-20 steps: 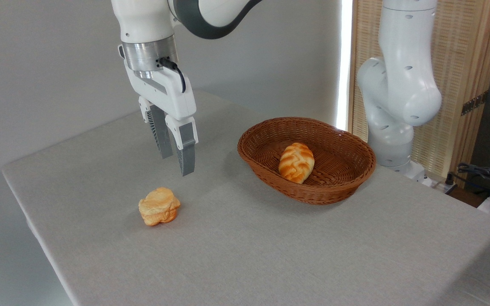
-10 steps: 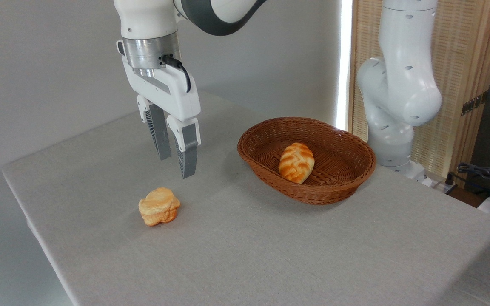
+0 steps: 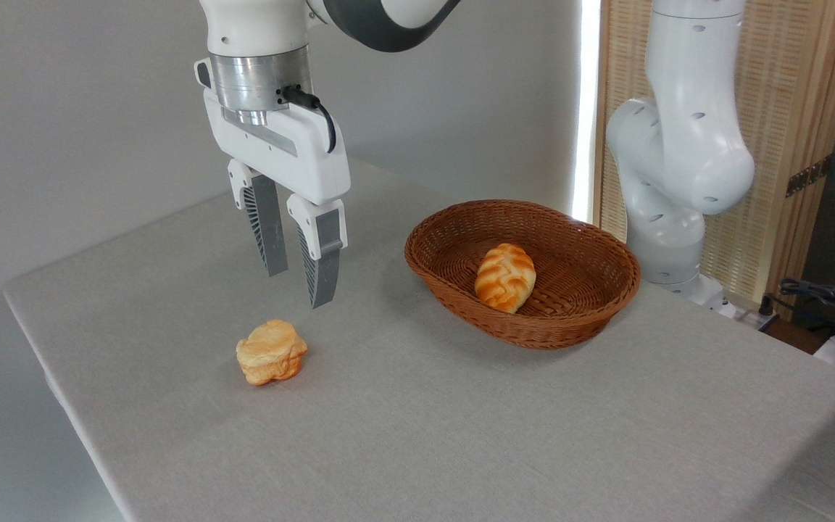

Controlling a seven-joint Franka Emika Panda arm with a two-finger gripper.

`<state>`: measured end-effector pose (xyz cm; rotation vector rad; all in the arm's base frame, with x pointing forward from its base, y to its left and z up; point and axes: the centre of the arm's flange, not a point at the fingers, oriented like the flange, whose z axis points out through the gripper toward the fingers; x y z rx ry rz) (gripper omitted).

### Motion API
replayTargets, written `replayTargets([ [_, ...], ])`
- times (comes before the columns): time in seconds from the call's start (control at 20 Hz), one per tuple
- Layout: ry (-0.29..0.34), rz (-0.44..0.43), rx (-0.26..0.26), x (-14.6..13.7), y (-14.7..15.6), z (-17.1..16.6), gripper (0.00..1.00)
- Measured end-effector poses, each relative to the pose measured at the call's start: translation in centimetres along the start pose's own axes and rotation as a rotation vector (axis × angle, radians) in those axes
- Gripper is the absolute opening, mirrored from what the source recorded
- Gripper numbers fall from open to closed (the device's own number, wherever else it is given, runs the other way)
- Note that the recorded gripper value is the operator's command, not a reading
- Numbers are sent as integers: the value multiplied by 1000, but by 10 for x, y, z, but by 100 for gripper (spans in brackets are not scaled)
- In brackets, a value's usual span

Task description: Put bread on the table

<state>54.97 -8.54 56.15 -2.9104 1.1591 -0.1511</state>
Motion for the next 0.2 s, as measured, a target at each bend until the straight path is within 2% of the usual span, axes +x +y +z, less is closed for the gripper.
replayTargets([
  [0.2, 5, -14, -5, -2, -2, -1, 100],
])
